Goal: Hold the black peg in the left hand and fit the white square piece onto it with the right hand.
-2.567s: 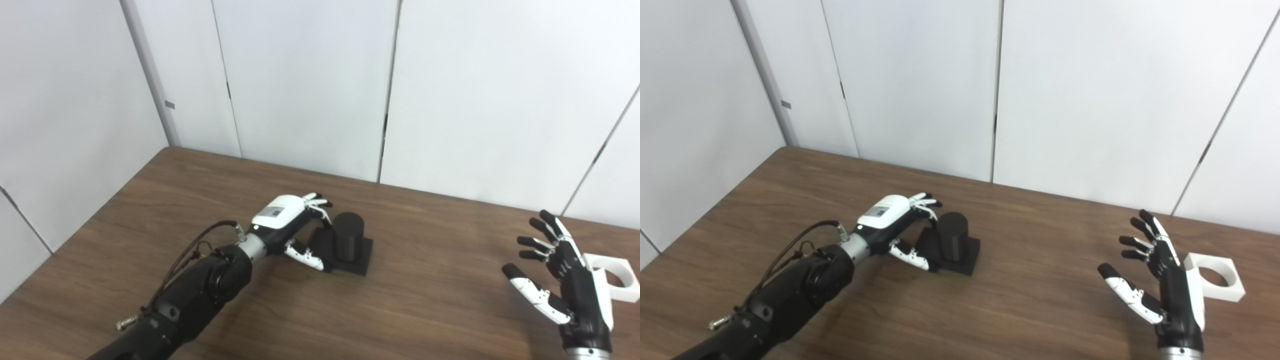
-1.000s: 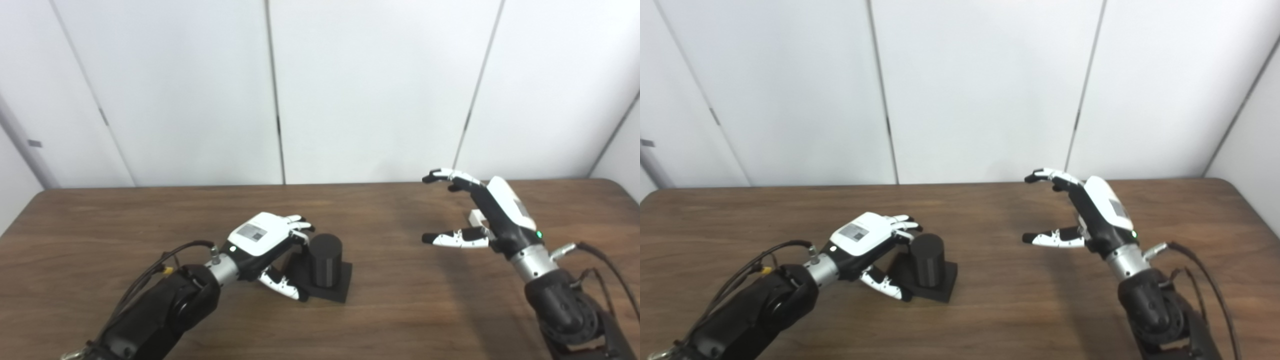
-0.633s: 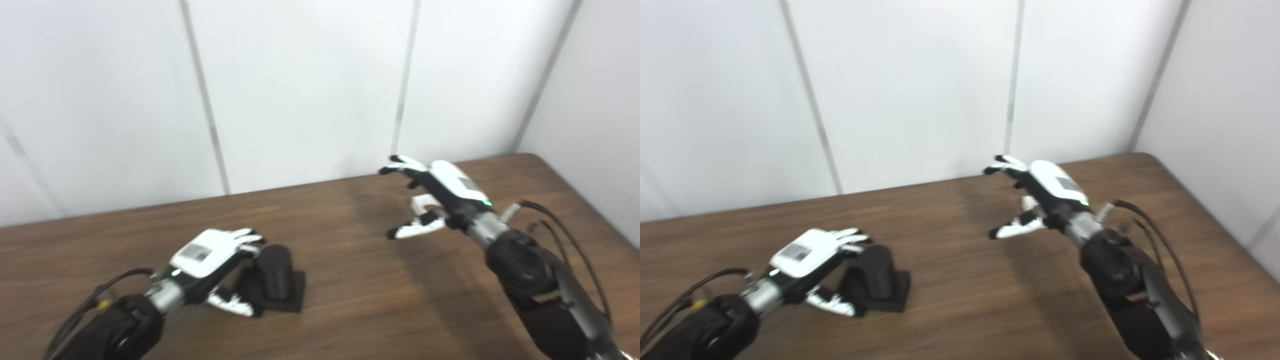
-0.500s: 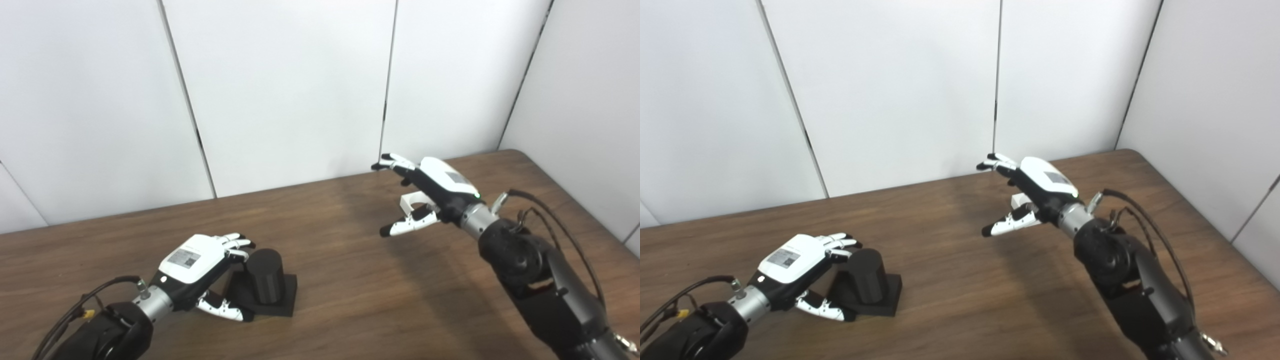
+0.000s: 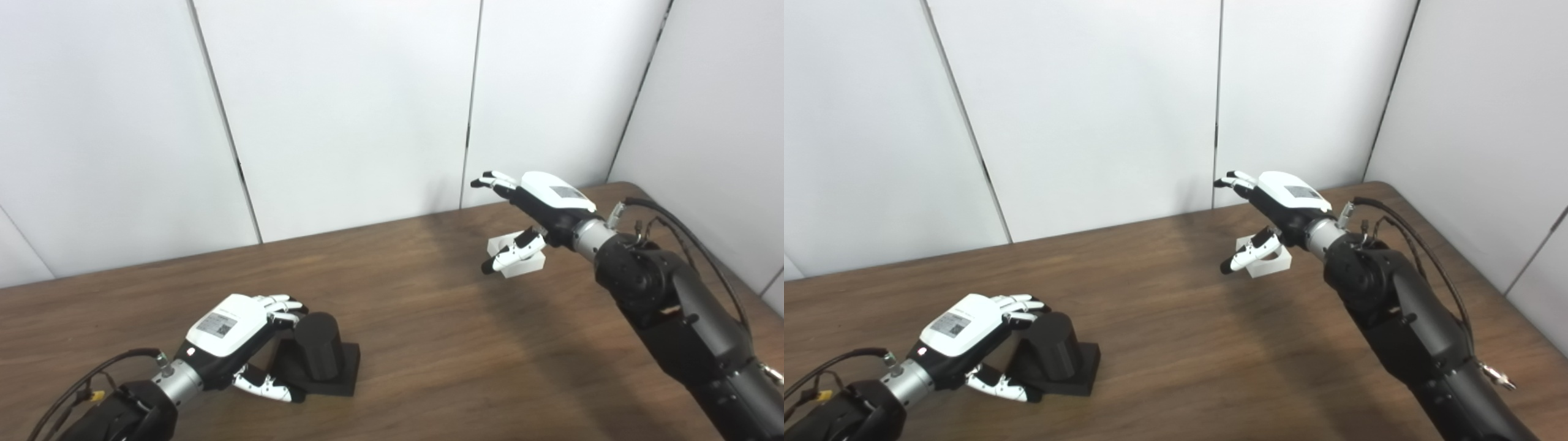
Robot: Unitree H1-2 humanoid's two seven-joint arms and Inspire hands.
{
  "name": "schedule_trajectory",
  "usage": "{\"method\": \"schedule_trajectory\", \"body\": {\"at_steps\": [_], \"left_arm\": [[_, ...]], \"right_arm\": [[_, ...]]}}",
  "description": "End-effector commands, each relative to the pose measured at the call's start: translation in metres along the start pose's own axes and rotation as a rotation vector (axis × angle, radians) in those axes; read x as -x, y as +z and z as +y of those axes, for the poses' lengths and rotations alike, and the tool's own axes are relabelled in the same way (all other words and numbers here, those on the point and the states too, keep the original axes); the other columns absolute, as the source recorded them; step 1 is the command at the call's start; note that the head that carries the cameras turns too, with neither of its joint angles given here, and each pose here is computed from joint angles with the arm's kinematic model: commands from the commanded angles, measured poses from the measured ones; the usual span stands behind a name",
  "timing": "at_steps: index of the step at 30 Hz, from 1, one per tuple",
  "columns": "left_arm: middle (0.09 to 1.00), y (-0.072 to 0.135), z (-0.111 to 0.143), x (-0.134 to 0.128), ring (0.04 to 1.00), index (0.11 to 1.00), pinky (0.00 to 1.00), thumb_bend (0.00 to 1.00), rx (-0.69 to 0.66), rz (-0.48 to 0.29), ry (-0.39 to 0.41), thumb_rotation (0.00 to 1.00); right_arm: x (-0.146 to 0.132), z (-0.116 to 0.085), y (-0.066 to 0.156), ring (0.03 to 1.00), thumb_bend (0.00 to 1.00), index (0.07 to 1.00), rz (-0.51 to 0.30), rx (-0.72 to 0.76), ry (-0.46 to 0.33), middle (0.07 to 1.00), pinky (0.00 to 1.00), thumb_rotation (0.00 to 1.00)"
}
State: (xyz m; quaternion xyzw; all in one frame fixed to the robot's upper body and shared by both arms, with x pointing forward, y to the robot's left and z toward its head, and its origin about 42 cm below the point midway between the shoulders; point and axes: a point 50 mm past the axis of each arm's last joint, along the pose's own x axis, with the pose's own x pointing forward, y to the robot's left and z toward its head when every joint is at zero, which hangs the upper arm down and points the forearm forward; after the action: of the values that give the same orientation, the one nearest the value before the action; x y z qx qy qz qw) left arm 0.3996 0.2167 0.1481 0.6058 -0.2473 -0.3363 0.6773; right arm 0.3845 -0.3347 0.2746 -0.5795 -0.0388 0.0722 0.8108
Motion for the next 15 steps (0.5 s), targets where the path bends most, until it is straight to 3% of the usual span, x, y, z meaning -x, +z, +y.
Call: {"method": "schedule_trajectory", "body": {"at_steps": [1, 7, 15], "left_arm": [[0.842, -0.005, -0.043, 0.033, 0.871, 0.49, 0.81, 0.52, -0.024, 0.016, -0.222, 0.06], [0.839, -0.001, -0.04, 0.031, 0.868, 0.49, 0.79, 0.52, -0.04, 0.013, -0.226, 0.06], [0.838, -0.001, -0.041, 0.03, 0.864, 0.49, 0.78, 0.52, -0.037, 0.0, -0.22, 0.07]], "right_arm": [[-0.006, -0.028, 0.004, 0.929, 0.96, 0.935, -0.011, 0.03, -0.06, 0.973, 0.82, 0.33], [-0.007, -0.033, 0.0, 0.947, 0.98, 0.965, 0.01, 0.017, -0.017, 0.988, 0.82, 0.3], [-0.013, -0.041, -0.007, 1.0, 1.0, 1.0, 0.146, 0.147, 0.126, 1.0, 0.99, 0.29]]}}
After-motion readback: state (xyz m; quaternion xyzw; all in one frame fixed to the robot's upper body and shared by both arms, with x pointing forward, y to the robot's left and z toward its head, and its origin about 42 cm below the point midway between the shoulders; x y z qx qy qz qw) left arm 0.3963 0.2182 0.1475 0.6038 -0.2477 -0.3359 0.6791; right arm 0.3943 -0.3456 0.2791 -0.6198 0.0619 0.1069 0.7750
